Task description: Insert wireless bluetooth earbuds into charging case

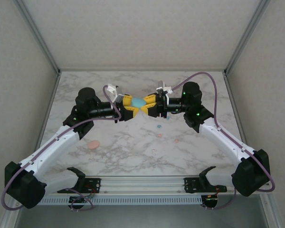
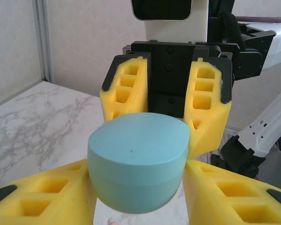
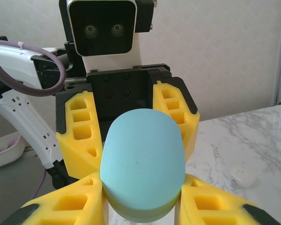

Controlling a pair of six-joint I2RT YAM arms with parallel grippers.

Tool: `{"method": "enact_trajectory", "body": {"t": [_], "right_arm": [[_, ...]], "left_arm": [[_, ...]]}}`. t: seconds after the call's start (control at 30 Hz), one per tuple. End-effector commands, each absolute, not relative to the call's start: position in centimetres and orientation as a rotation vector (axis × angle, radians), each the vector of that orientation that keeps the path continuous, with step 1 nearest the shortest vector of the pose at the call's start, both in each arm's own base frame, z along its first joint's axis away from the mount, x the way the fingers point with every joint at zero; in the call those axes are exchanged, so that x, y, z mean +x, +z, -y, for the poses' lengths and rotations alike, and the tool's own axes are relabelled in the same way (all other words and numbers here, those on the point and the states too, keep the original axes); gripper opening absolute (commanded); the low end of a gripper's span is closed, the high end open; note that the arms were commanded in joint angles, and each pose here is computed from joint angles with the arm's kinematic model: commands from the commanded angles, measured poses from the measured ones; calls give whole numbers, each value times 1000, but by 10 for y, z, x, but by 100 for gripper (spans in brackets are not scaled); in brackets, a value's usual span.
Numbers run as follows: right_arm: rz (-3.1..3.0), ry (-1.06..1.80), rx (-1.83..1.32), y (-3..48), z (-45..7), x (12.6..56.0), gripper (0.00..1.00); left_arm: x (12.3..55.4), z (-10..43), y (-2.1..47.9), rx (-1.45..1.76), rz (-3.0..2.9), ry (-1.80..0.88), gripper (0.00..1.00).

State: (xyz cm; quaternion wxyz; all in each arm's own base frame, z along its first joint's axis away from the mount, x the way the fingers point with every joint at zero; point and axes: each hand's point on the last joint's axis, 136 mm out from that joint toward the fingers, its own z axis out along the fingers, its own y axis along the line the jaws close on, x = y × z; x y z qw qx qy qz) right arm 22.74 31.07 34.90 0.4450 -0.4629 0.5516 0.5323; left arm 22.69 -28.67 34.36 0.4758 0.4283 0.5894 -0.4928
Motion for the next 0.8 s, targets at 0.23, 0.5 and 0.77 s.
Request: {"method": "enact_trajectory", "body": {"t": [0.23, 0.5, 0.77], "right_arm": [[-1375, 1306, -1153, 343, -310, 230, 34], [-1373, 1307, -1168, 341, -310, 227, 34], [-1370, 1303, -1161, 343, -310, 228, 35]], "left_arm": [[215, 292, 366, 1087, -1357, -1236, 54], [215, 292, 367, 1082, -1356, -1234, 57], [215, 293, 366, 1088, -1360, -1240, 45]]}}
